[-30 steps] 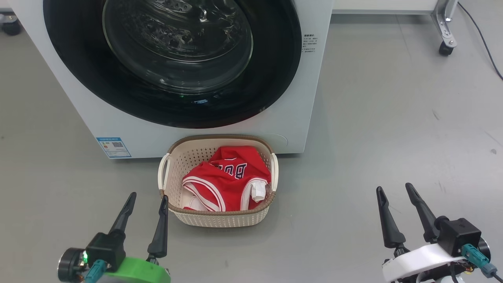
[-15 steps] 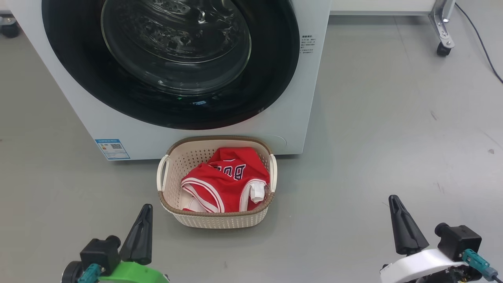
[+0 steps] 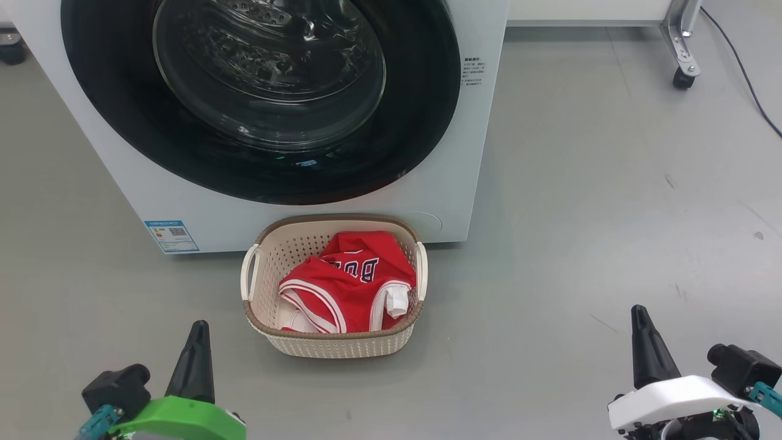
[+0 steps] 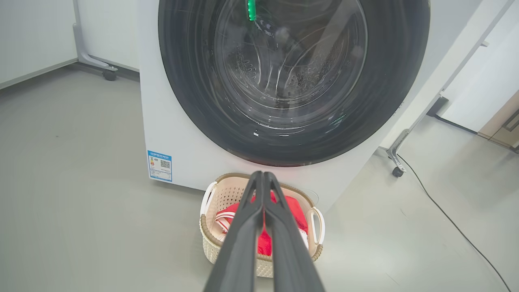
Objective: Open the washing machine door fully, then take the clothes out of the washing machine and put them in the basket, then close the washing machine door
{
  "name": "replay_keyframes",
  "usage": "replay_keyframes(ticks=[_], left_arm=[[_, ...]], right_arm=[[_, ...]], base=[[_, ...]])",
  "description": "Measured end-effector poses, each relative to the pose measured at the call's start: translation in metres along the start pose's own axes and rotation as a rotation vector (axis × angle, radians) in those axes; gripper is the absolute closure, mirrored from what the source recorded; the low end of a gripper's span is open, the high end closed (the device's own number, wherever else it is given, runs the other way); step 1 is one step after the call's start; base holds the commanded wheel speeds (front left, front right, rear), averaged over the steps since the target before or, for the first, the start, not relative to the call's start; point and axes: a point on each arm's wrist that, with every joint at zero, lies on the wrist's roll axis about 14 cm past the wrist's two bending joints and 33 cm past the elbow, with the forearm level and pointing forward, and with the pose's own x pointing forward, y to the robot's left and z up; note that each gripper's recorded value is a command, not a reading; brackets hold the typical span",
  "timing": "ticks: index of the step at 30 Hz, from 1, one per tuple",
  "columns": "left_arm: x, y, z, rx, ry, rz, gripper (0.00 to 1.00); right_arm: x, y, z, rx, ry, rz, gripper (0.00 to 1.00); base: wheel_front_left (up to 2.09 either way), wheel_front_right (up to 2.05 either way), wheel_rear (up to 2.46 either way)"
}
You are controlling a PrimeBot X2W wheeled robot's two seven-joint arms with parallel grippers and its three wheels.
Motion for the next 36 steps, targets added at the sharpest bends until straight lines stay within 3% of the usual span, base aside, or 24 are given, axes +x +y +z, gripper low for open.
replay_keyframes(ticks=[36], left_arm=[[0.007,0.02,0.004,-0.495,0.038,0.06,1.0]], right_arm=[[0.008,-0.032,0.018,0.473,-0.018,-0.098,1.0]], base=[[0.0,0.0,0.0]])
